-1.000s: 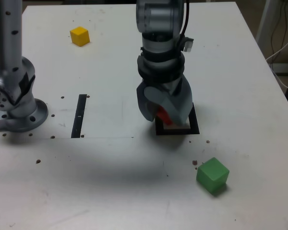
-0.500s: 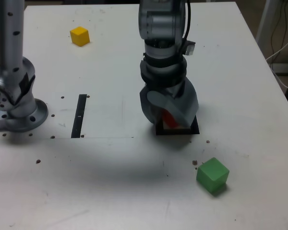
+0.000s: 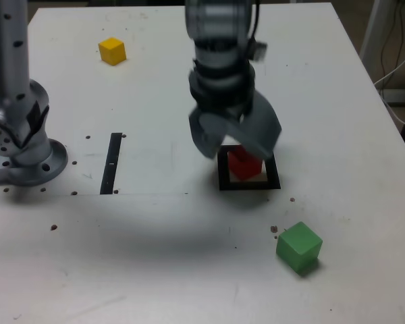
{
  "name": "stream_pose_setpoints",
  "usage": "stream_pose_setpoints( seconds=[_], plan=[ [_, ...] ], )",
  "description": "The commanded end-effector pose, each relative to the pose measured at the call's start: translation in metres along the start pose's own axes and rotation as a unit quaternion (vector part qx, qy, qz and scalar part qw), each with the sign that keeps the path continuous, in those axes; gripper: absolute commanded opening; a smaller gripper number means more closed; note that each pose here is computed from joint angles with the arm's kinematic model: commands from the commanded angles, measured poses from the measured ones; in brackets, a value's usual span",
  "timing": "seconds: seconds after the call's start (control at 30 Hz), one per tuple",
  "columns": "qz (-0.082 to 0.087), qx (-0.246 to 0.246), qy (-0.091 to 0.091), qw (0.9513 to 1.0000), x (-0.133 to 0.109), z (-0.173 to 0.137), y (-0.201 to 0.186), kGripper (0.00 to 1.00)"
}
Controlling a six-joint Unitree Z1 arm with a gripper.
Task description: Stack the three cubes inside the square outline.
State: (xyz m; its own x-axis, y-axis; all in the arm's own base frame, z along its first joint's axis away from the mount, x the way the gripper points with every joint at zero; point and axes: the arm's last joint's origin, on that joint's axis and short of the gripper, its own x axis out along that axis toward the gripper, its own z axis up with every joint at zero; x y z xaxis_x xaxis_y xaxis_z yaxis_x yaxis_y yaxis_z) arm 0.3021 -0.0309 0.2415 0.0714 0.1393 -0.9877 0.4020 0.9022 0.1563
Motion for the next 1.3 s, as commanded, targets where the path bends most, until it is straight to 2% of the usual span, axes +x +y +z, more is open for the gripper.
stream_pose_setpoints(
  seconds=[0.0,0.33,0.47,0.6,0.77,0.9,1.27],
  plan=[
    [0.003,-0.011,0.005,0.9999,-0.010,-0.014,0.014,0.99],
    [-0.004,-0.072,0.048,0.9963,-0.026,-0.080,0.084,0.99],
    [-0.007,-0.104,0.064,0.9925,-0.026,-0.104,0.111,0.99],
    [-0.013,-0.141,0.080,0.9867,-0.024,-0.131,0.138,0.99],
    [-0.010,-0.194,0.090,0.9769,-0.026,-0.167,0.168,0.99],
    [-0.005,-0.241,0.096,0.9659,-0.028,-0.198,0.184,0.99],
    [-0.011,-0.328,0.112,0.9380,-0.029,-0.251,0.204,0.99]
  ],
)
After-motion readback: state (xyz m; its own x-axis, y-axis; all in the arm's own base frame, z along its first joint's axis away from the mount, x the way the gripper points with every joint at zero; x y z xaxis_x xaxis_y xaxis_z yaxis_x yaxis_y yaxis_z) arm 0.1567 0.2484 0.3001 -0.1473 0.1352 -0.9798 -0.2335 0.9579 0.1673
